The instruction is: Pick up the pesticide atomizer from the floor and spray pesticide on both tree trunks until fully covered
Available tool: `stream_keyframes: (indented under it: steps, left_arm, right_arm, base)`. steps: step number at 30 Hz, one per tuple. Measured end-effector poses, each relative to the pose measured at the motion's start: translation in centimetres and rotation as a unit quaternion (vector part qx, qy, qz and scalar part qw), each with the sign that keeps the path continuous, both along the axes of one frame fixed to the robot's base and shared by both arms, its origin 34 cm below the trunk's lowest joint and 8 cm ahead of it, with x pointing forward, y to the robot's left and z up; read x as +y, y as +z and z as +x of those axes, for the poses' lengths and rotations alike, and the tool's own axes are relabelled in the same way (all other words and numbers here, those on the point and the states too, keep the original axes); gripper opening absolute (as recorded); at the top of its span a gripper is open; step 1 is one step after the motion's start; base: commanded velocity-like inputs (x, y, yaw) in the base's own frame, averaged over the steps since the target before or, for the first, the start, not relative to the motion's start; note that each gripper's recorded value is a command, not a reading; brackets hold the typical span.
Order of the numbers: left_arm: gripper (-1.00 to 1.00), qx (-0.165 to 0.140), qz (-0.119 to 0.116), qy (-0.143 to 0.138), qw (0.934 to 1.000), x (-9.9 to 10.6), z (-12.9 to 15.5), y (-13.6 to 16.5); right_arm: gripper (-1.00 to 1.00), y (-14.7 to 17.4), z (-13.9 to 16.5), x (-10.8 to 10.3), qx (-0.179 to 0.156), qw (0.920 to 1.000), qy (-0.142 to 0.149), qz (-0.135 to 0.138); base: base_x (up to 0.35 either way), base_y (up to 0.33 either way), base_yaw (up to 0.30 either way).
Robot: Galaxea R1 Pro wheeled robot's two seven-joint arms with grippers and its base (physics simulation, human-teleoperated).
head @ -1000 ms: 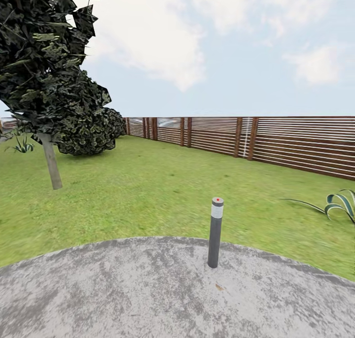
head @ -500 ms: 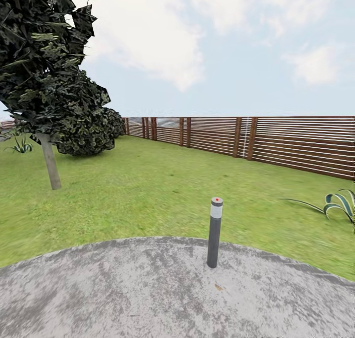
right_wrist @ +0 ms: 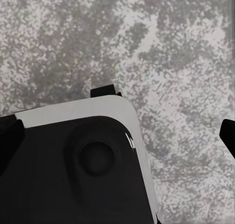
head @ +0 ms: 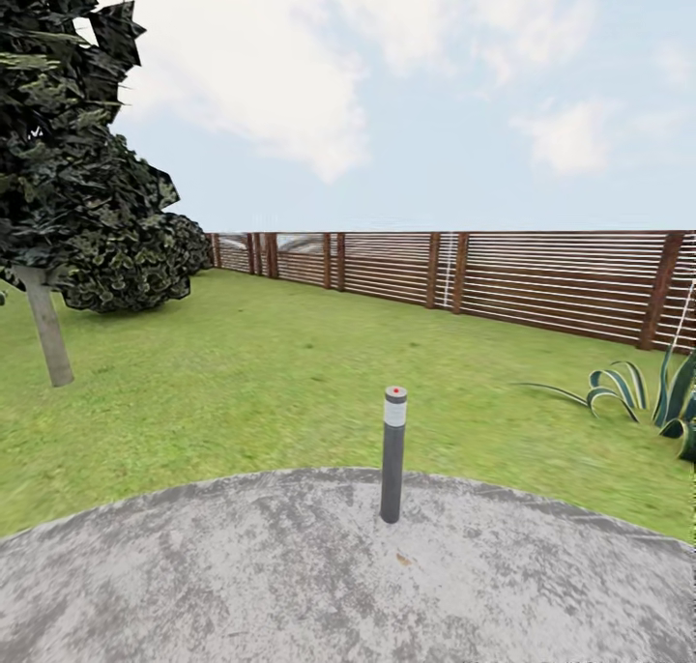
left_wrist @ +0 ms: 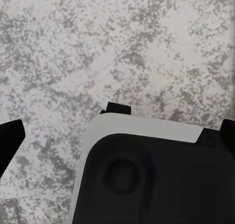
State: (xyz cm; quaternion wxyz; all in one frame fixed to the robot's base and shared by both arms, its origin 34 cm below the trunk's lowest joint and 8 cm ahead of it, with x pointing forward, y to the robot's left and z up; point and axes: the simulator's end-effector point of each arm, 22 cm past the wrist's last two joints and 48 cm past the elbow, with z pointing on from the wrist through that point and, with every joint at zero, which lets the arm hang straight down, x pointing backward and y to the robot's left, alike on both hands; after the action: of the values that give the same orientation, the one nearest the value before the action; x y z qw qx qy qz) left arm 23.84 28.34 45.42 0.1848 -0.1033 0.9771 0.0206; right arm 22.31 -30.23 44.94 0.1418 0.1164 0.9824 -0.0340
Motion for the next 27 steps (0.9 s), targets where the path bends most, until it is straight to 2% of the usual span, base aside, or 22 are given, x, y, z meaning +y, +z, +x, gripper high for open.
stream_keyframes:
  steps: [6, 10, 14, 15, 17, 18, 19, 22, 27]
  left_arm:
    - [1.0, -0.001, 0.0, 0.0, 1.0, 0.0, 0.1, 0.0]
    - [1.0, -0.005, 0.0, 0.001, 1.0, 0.0, 0.6, -0.2]
    - [1.0, -0.035, 0.002, 0.004, 0.9994, 0.1, 4.7, 0.0]
    - [1.0, -0.048, 0.007, 0.008, 0.9988, 0.4, 6.8, 0.4]
    - [1.0, -0.061, 0.015, 0.018, 0.9979, 0.8, 9.0, 0.7]
    - [1.0, -0.067, 0.019, 0.025, 0.9972, 1.1, 10.1, 0.9]
    - [1.0, -0.078, 0.024, 0.044, 0.9957, 1.7, 12.3, 1.5]
    - [1.0, -0.095, 0.019, 0.088, 0.9914, 2.4, 16.4, 2.5]
    - [1.0, -0.119, 0.009, 0.121, 0.9855, 2.7, 21.9, 4.1]
  right_arm:
    - [1.0, 0.0, 0.1, 0.0, -0.001, 1.0, 0.0, 0.0]
    - [1.0, 0.3, 2.6, -0.3, -0.027, 0.9996, 0.004, -0.006]
    - [1.0, 0.8, 6.6, -0.8, -0.066, 0.9977, 0.009, -0.017]
    - [1.0, 1.2, 8.3, -1.2, -0.079, 0.9965, 0.007, -0.026]
    - [1.0, 1.5, 10.2, -1.3, -0.093, 0.9951, 0.005, -0.034]
    - [1.0, 1.7, 11.3, -1.2, -0.1, 0.9943, 0.003, -0.038]
    - [1.0, 2.3, 13.4, -1.0, -0.114, 0.9925, 0.002, -0.044]
    - [1.0, 3.4, 17.5, -0.3, -0.142, 0.9884, 0.007, -0.052]
    - [1.0, 5.2, 23.3, 0.5, -0.184, 0.981, 0.018, -0.059]
  base:
    - [0.0, 0.0, -0.033]
    - [0.0, 0.0, -0.006]
    - [0.0, 0.0, -0.002]
    - [0.0, 0.0, 0.0]
    - [0.0, 0.0, 0.0]
    - [0.0, 0.0, 0.0]
    - [0.0, 0.0, 0.0]
    - [0.0, 0.0, 0.0]
    - [0.0, 0.0, 0.0]
